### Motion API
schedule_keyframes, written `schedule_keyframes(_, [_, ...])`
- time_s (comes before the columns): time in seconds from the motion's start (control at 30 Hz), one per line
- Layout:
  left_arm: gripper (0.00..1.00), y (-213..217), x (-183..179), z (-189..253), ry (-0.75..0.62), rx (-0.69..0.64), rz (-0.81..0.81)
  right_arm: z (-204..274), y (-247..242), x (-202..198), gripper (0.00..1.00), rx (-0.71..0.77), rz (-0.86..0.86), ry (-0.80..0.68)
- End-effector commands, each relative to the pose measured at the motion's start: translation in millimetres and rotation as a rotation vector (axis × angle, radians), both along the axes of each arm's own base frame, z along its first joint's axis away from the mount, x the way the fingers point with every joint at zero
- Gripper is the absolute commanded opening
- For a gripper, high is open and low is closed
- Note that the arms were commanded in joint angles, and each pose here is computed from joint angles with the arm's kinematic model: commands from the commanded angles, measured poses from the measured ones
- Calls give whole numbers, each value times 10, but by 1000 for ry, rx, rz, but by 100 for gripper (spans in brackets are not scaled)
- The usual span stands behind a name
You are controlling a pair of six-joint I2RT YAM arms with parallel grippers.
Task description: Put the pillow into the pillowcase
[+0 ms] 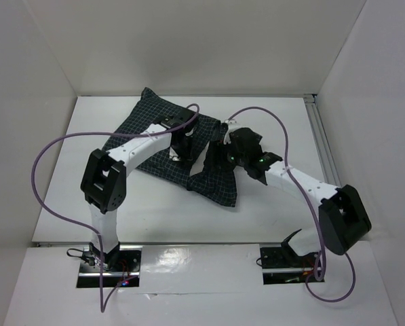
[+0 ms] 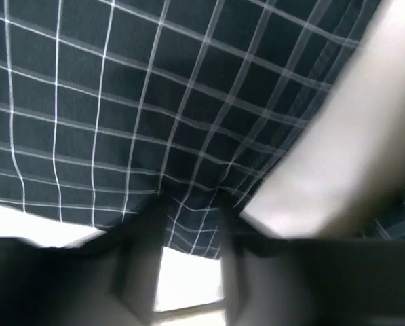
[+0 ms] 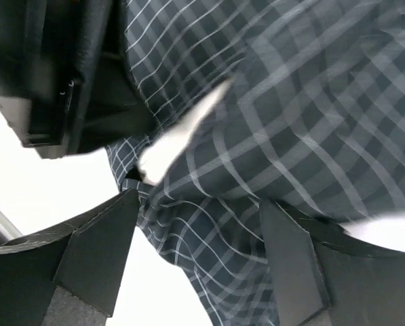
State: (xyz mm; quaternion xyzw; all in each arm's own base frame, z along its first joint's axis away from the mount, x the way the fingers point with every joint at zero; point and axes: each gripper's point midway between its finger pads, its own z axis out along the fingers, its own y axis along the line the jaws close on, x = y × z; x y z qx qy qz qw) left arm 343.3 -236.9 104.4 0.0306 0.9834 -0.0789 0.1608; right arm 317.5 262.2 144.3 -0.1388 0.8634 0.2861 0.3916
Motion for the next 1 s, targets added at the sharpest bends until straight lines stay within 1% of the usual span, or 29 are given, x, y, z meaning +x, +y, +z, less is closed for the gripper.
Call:
schedule_keyframes(0.0, [30,7,52,-178,8,47,-28,449,-290,187,79,-3,-190,-67])
schedule_keyframes(0.03, [18,-1,100,-129,-11,47,-24,417,-395,184,77,-29,-229,-30])
schedule_keyframes(0.07, [0,-15,113,-119,-5,45,-11,393,-412,205,76,-48,-241,-18])
schedule_keyframes(0.1, [0,-23,117,-91,-5,40,1,418,-460,302,76,-62,-284,-12])
schedule_keyframes(0.13, [0,-11,98,-95,3,45,1,395,-455,312,76,-73,-284,1])
schedule_keyframes(0.23, [0,-17,130,52,-32,27,22,354,-403,395,74,-87,-282,19])
schedule_keyframes(0.3, [0,-34,150,218,-66,0,32,298,-382,399,74,-95,-274,38])
schedule_keyframes(0.37, [0,-46,139,301,-78,-18,28,399,-322,448,74,-58,-271,16])
schedule_keyframes(0.4, [0,-55,153,387,-97,-31,29,373,-295,458,74,-54,-262,21])
schedule_keyframes(0.43, [0,-55,153,388,-97,-31,29,305,-274,457,71,-59,-253,38])
schedule_keyframes(0.47, [0,-67,141,433,-102,-44,25,309,-247,501,63,-55,-253,32])
schedule_keyframes(0.53, [0,-96,146,515,-112,-67,29,190,-213,522,37,-74,-243,67])
schedule_keyframes(0.57, [0,-96,146,515,-112,-67,29,232,-206,532,26,-72,-243,64])
schedule_keyframes(0.6, [0,-107,133,554,-115,-79,26,249,-194,546,5,-60,-249,61])
schedule_keyframes(0.63, [0,-114,144,630,-132,-90,26,314,-188,557,0,-47,-249,44])
schedule_keyframes(0.7, [0,-124,129,682,-138,-104,22,473,-140,606,0,-12,-241,7])
schedule_keyframes(0.77, [0,-134,114,728,-142,-117,18,735,-69,612,0,32,-224,-41])
schedule_keyframes(0.8, [0,-143,128,760,-150,-122,17,809,4,582,0,53,-178,-45])
schedule_keyframes(0.87, [0,-139,122,805,-159,-128,17,1179,64,581,0,126,-151,-122])
schedule_keyframes(0.9, [0,-151,106,844,-161,-141,12,1292,83,572,0,152,-139,-148])
schedule_keyframes(0.97, [0,-172,92,848,-153,-154,17,1423,85,567,0,187,-142,-181])
